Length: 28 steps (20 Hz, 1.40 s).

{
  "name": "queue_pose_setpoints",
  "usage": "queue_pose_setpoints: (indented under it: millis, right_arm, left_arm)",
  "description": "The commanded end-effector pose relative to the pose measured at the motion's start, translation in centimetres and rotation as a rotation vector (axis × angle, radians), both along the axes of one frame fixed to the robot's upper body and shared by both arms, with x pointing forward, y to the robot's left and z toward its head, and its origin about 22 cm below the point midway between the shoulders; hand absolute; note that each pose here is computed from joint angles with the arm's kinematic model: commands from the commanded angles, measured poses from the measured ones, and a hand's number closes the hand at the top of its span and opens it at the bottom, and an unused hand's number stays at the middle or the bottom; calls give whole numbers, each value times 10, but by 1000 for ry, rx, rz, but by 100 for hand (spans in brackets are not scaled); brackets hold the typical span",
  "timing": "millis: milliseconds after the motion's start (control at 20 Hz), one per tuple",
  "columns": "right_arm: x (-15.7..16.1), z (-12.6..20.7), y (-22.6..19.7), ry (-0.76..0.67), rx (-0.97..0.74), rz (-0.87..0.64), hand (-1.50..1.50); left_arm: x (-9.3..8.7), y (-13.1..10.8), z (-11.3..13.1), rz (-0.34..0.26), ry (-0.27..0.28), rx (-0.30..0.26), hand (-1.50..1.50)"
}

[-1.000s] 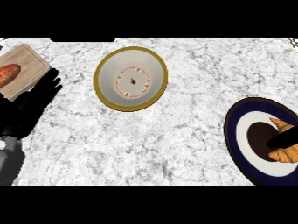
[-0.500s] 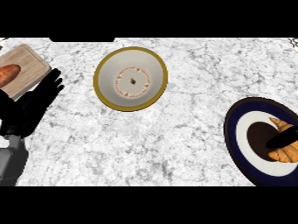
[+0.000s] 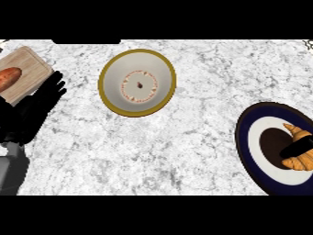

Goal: Pick the croissant from the plate and place it in the bowl

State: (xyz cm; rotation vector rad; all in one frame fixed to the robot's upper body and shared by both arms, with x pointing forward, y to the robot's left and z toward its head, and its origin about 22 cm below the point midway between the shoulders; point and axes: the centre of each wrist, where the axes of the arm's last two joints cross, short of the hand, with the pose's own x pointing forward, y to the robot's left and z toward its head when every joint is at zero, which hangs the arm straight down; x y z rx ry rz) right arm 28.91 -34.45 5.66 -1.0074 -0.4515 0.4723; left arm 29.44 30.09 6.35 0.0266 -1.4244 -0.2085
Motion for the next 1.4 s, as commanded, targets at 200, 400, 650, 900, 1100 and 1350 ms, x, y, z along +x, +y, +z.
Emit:
queue_pose_setpoints:
  millis: [200, 400, 650, 900, 1100, 1350]
  right_arm:
    - [-15, -23, -31, 15, 11, -15, -150]
    - [6, -32, -16, -57, -45, 52, 150]
    - [-2, -37, -24, -93, -59, 60, 150]
    - [4, -26, -8, -99, -77, 91, 150]
    - [17, -14, -11, -100, -102, 108, 150]
    - [-35, -39, 116, -132, 17, 308, 150]
  left_arm:
    - [-13, -3, -7, 5, 7, 4, 0]
    - [-5, -7, -2, -12, 11, 10, 0]
    - [6, -10, 6, 4, 20, 10, 0]
    - [1, -6, -11, -7, -1, 2, 0]
    - [1, -14, -3, -3, 2, -4, 0]
    - [-11, 5, -8, 20, 1, 6, 0]
